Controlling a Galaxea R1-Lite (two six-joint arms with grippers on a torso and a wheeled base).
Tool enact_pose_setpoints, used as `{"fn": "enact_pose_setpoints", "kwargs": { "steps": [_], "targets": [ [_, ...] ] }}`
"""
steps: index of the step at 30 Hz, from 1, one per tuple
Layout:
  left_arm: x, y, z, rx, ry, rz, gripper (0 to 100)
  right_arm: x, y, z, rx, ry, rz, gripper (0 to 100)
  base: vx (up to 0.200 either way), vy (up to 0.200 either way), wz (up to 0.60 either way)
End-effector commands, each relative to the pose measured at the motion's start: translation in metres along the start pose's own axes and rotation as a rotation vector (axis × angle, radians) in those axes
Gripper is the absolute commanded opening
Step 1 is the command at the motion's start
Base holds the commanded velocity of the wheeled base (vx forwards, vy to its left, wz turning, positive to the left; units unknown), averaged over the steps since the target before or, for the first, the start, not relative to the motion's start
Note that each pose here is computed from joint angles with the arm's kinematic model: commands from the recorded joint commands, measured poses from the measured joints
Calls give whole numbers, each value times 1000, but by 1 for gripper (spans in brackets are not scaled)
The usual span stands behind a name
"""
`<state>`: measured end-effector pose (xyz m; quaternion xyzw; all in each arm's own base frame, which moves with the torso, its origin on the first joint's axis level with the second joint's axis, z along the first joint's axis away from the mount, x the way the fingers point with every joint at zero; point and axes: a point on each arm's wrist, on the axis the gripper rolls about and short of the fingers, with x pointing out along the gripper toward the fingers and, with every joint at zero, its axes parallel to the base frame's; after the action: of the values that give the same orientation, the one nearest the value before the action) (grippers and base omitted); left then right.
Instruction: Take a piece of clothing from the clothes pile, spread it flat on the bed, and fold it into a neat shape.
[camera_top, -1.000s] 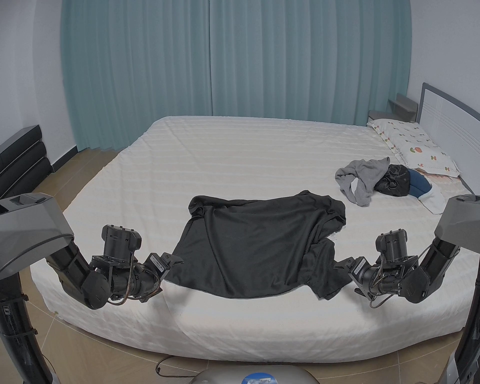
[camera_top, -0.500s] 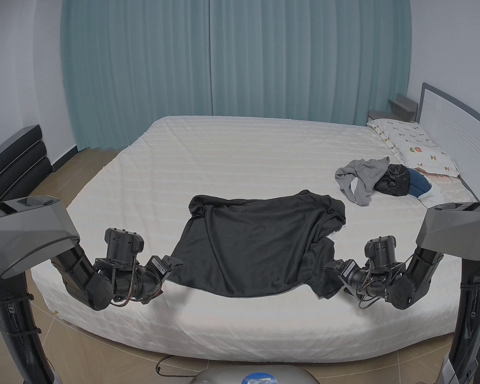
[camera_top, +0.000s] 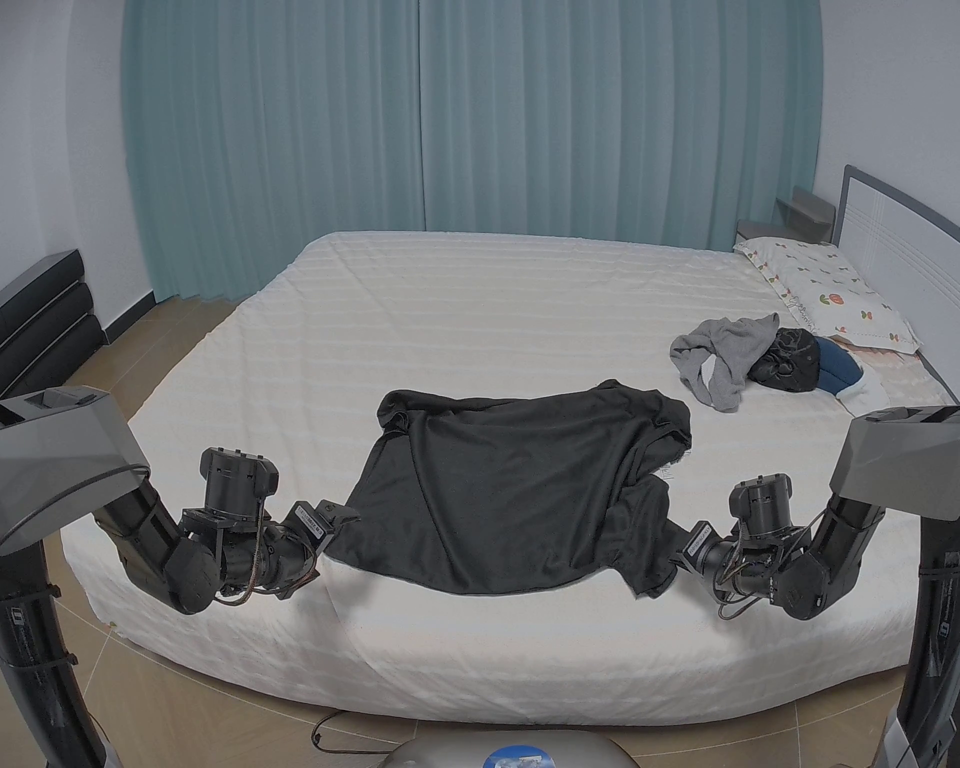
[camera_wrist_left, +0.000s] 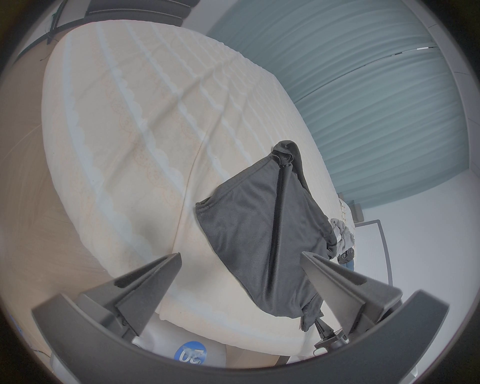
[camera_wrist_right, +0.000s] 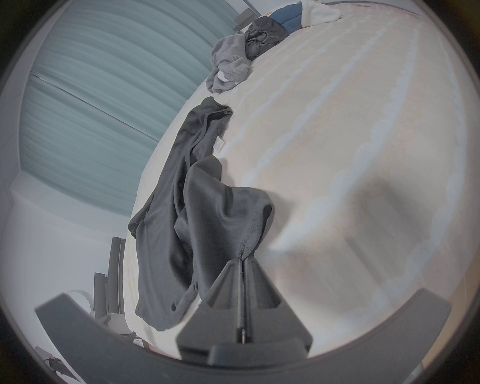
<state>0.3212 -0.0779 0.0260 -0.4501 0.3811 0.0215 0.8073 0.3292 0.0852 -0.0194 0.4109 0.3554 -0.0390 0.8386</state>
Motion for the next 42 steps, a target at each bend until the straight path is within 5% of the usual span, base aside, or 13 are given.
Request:
{"fn": "enact_pose_setpoints", "kwargs": {
  "steps": [1,16,21,37,38,42],
  "targets": [
    [8,-2,2,6,-3,-6,100,-37,1,0,-8,-7,2,0,0,0,0],
    [36,-1,-6,87,-5,37,100,-67,-10,-4,-62,-27,-55,0,0,0,0],
    [55,-1,-3,130,-87,86,100,-66,-11,-4,-84,-26,-57,0,0,0,0],
    [80,-5,6,136,-157,146,100,-66,-10,-4,-89,-29,-50,0,0,0,0],
    [80,-6,6,136,-158,145,0,-66,-9,-4,-90,-29,-48,0,0,0,0],
    [81,-6,7,135,-162,144,0,-66,-9,-5,-91,-27,-46,0,0,0,0]
  ]
}}
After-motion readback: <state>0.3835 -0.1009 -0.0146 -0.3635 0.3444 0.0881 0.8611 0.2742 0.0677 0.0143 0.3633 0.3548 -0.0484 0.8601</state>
